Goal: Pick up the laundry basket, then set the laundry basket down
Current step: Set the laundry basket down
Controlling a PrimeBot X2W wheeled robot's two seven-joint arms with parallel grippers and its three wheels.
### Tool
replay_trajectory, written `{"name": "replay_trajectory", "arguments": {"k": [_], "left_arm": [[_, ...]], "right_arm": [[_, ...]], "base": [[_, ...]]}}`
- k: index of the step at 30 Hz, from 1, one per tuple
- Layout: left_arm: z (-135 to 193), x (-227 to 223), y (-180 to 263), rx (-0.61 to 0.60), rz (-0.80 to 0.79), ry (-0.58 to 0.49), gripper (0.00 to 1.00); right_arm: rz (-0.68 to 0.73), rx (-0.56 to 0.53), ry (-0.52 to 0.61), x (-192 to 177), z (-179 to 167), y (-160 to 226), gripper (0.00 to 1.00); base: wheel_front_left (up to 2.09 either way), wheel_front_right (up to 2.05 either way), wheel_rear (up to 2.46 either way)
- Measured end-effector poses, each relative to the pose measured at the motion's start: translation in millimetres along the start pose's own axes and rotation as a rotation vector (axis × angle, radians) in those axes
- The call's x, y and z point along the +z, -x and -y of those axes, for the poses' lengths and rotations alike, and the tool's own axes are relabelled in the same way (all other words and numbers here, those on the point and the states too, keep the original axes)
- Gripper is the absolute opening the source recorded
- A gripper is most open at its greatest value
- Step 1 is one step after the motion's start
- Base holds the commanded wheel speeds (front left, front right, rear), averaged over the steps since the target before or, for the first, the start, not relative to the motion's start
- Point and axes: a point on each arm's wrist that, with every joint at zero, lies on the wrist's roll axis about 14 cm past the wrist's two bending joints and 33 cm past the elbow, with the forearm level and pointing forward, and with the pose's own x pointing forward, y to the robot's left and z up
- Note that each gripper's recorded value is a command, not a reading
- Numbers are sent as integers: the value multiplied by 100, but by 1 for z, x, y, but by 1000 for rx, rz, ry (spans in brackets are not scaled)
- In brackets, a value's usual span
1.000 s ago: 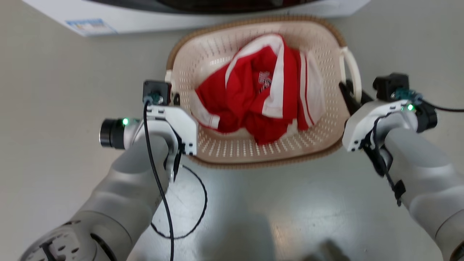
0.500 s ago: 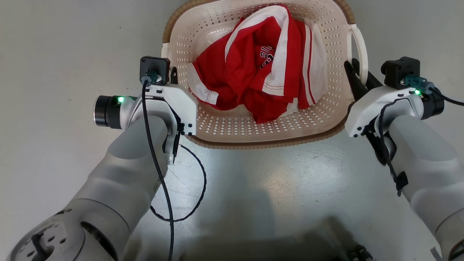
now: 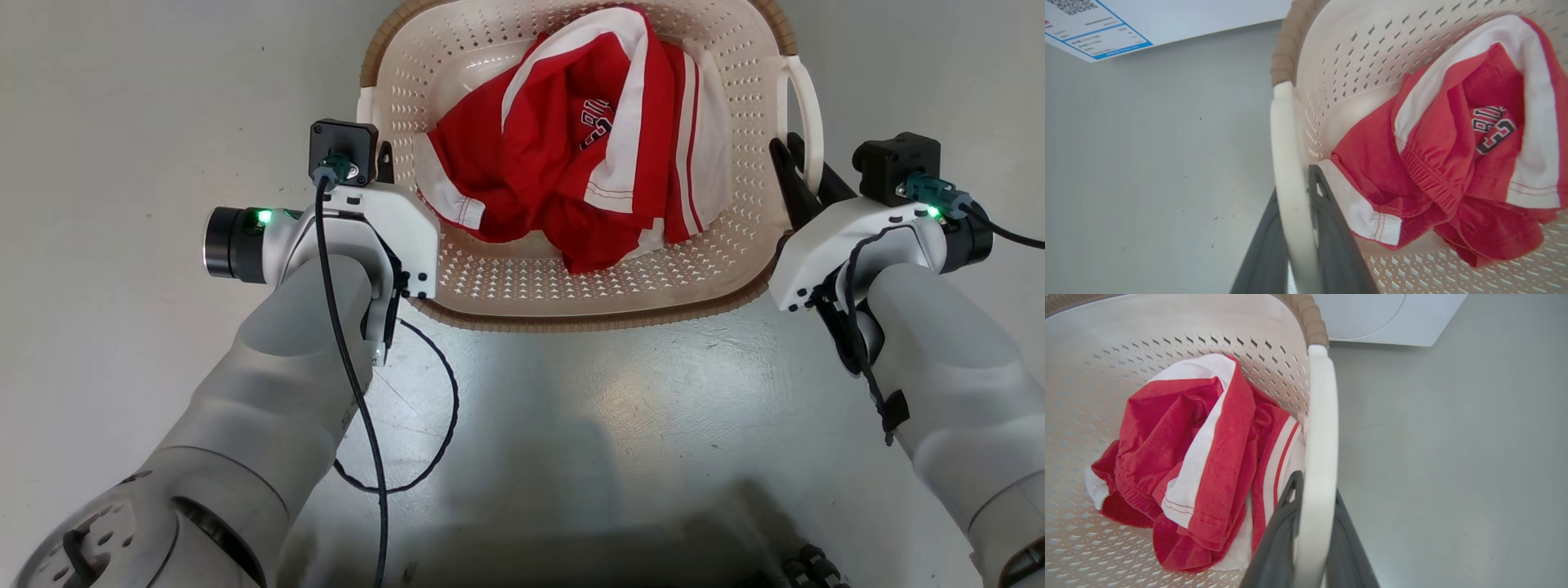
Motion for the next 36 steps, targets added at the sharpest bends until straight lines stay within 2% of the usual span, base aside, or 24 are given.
{"name": "replay_trajectory", "arguments": {"k": [4, 5, 6, 7, 8, 27, 36], "left_arm": [[-2, -1, 0, 7, -3, -7, 0], [-2, -1, 0, 9, -4, -7, 13], [-2, -1, 0, 10, -1, -8, 61], [-3, -1, 0, 11, -1, -15, 96], [-3, -1, 0, 10, -1, -18, 100], [1, 18, 5, 15, 41, -4, 100], [9, 52, 28, 6, 131, 30, 100]], "right_arm": [[3, -4, -8, 1, 0, 0, 0], [4, -9, -12, 1, 1, 0, 42], [3, -9, -7, 1, 1, 0, 64], [3, -5, -2, 1, 0, 0, 90], [2, 4, 2, 1, -1, 0, 100], [60, -34, -15, 19, 4, 10, 100], [168, -70, -11, 55, 10, 35, 100]], "base": [[0, 0, 0], [0, 0, 0], [0, 0, 0], [0, 0, 0], [0, 0, 0], [0, 0, 0], [0, 0, 0]]}}
